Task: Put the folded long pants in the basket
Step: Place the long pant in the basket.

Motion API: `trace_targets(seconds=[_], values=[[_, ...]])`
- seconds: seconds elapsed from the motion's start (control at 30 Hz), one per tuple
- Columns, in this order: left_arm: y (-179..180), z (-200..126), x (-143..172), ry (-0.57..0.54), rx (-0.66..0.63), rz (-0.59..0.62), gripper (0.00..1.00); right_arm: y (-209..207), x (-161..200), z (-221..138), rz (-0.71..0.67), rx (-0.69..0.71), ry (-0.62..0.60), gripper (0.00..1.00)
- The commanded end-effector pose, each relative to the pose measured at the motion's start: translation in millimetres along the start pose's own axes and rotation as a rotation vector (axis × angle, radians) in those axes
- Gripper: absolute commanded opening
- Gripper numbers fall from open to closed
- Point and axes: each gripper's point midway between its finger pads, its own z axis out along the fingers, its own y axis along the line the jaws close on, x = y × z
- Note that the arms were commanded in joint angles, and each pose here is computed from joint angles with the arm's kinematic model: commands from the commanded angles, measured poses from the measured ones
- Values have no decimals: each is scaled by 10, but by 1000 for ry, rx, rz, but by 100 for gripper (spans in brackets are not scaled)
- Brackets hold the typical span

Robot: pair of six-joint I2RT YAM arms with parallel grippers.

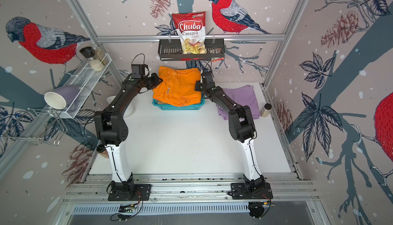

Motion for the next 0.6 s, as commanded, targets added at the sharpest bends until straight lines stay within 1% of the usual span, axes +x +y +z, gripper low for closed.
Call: trace_targets(seconds=[0.0, 0.1, 0.2, 0.3, 0.4, 0.57], values=[[191, 64, -54, -22, -58, 7, 0, -67, -112, 21, 6, 42, -42, 0], [445, 255, 99, 27, -89, -34, 0, -227, -3, 164, 23, 76, 1, 0], [628, 388, 237, 70, -94, -85, 0, -384, 132, 264, 33, 106, 30, 0], [753, 487, 338, 89, -108, -112, 0, -561, 249, 339, 48, 137, 54, 0], [882, 575, 424, 110, -126, -132, 0, -652, 367, 415, 59, 135, 80, 0], [966, 602, 454, 108, -134, -136, 0, -706, 431, 490, 38, 140, 91, 0]])
